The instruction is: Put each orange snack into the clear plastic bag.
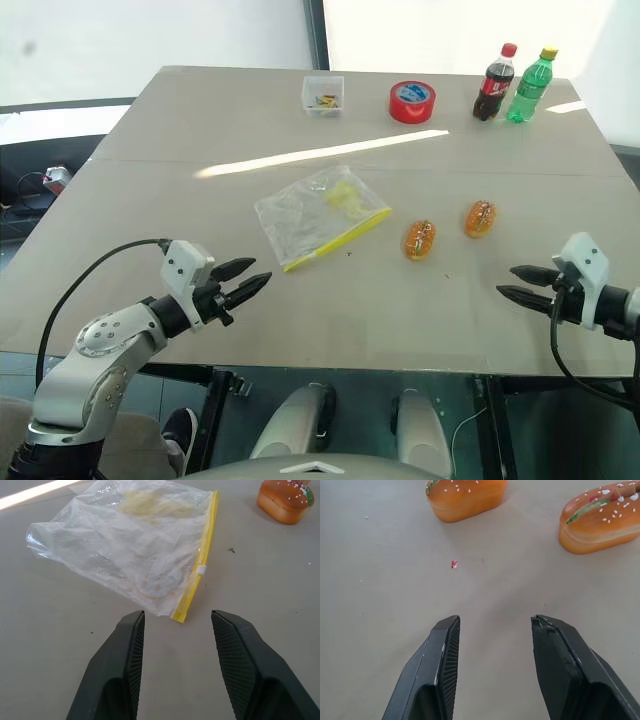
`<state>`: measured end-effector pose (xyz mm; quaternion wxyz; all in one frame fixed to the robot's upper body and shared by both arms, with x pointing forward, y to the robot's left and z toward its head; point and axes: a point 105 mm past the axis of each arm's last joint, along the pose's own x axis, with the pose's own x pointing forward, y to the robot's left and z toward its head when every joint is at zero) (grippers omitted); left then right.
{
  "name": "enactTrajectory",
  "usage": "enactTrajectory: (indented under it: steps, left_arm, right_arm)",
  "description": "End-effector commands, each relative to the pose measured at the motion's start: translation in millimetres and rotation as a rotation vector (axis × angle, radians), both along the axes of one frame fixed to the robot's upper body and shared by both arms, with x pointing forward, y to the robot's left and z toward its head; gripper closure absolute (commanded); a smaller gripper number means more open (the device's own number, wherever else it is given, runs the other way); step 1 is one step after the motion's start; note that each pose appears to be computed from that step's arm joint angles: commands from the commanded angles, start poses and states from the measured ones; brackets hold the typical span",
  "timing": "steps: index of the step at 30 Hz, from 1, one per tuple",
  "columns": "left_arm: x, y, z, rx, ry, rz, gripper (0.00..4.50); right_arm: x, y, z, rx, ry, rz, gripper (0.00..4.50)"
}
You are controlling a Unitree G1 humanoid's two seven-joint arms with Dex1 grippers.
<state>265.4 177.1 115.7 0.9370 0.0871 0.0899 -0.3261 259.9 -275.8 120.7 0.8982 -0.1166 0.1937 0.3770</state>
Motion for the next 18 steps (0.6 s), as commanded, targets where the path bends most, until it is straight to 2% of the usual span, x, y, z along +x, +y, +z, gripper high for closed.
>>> enactTrajectory:
  steps: [1, 18]
  left_arm:
    - [-1.3, -3.5, 6.4, -0.010, -0.021, -0.024, 2.27]
    - [-2.1, -5.6, 5.7, -0.028, -0.023, -0.028, 2.27]
  right_arm:
    - [1.0, -1.3, 12.9, -0.016, -0.042, 0.012, 2.22]
    - [2.6, 0.4, 14.0, -0.015, -0.041, 0.022, 2.22]
